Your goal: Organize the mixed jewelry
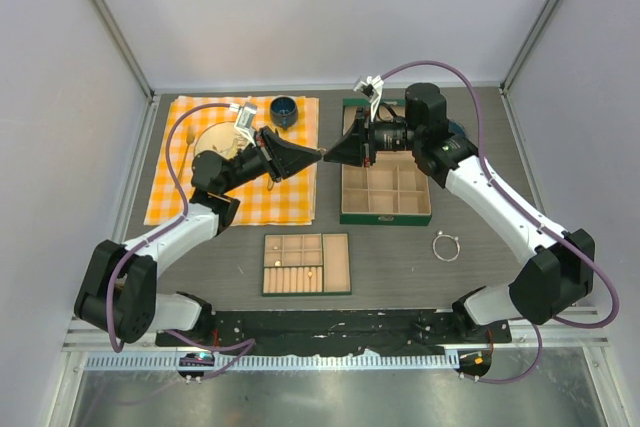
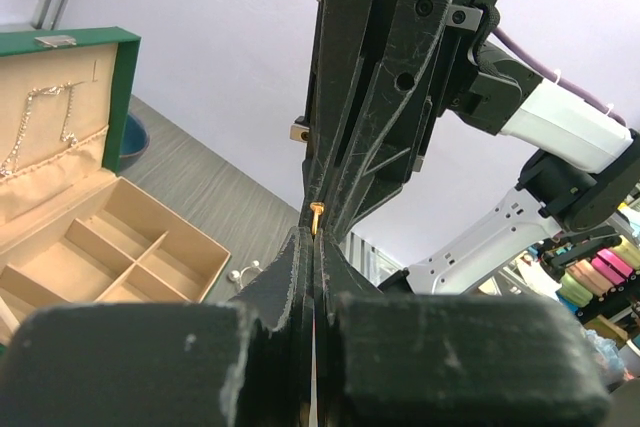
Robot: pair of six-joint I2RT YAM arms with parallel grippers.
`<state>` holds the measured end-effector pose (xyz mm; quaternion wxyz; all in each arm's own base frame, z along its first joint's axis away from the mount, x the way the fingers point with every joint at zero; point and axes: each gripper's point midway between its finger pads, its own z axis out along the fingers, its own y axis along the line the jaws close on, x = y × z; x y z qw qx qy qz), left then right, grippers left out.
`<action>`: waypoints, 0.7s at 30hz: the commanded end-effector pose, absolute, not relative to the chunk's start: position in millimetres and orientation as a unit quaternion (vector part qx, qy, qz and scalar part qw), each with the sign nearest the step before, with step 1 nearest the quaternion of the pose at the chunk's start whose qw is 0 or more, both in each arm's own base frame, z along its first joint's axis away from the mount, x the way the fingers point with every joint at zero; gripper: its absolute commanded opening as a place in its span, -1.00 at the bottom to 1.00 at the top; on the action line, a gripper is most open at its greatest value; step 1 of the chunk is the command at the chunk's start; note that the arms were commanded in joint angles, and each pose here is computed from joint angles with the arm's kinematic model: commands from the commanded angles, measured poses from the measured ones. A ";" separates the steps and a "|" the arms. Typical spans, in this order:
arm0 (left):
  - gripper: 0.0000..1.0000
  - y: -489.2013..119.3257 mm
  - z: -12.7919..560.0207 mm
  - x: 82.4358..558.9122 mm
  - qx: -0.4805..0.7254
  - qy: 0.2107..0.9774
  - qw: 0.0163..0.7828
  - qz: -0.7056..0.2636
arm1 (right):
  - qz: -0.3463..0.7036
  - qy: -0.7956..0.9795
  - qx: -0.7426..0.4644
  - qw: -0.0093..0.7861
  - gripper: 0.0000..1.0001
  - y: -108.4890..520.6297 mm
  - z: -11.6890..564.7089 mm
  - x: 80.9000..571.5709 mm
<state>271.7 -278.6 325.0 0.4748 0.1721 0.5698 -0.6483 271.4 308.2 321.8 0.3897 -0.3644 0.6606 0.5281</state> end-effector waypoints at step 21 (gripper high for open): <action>-0.33 -272.2 328.0 276.0 0.181 0.562 0.508 -0.627 | 0.518 0.634 -0.378 0.432 -0.98 303.3 347.7 271.7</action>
